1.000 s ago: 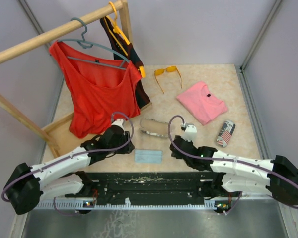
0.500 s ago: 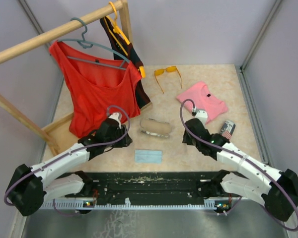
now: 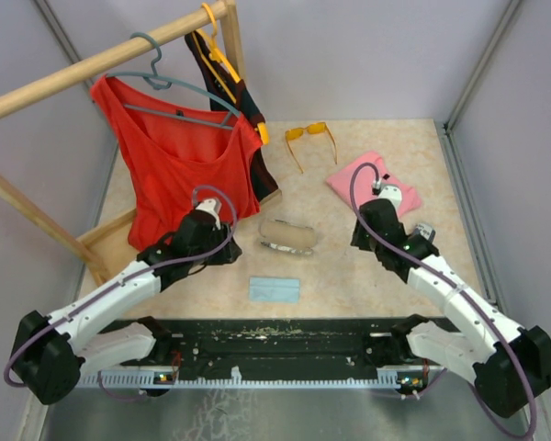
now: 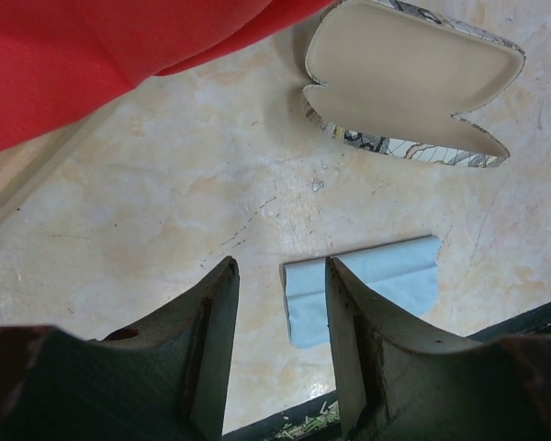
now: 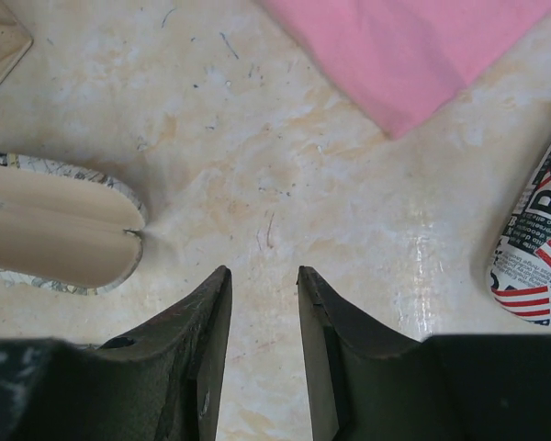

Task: Organize the sunglasses
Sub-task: Pick up the glasses cleaning cloth from the center of the board.

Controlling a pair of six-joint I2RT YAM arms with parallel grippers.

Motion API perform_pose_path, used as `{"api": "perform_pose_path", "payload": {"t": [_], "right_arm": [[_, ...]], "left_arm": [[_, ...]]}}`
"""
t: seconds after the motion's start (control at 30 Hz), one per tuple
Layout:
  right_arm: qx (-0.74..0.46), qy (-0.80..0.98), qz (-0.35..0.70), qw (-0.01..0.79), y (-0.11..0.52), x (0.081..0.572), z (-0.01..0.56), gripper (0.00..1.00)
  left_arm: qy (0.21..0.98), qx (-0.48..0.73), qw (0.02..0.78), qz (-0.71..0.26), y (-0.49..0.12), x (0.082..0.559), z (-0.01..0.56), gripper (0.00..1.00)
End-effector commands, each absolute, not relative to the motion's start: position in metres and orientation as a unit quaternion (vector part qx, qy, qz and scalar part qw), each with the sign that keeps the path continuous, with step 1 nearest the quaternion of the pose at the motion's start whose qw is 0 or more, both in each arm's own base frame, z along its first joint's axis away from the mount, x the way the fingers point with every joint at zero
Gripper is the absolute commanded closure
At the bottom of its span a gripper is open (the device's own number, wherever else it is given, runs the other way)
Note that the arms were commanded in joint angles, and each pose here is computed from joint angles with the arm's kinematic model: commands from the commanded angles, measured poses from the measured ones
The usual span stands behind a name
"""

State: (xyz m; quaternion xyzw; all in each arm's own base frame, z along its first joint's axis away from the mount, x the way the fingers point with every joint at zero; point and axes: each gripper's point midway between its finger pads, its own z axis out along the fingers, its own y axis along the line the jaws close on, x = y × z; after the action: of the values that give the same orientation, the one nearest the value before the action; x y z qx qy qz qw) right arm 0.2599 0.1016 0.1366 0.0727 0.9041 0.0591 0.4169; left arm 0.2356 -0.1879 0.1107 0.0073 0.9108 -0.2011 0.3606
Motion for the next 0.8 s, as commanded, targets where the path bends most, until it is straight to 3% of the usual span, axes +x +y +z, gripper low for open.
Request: {"api": "perform_pose_path", "payload": {"t": [0.0,0.37,0.77], "right_arm": [[0.071,0.891,0.076,0.443,0.1,0.278,0.161,0.63],[0.051,0.888,0.1,0.445,0.111,0.3,0.169,0.62],[-0.052,0.897,0.149,0.413,0.144,0.303,0.164,0.61]], "left_arm": [[0.907,0.005,0.375,-0.192,-0.181,0.239,0.127,0.51],[0.906,-0.003,0.377,-0.194,-0.175,0.232,0.129,0.5],[0.898,-0.006,0.387,-0.208,-0.178,0.234,0.122,0.48]]}}
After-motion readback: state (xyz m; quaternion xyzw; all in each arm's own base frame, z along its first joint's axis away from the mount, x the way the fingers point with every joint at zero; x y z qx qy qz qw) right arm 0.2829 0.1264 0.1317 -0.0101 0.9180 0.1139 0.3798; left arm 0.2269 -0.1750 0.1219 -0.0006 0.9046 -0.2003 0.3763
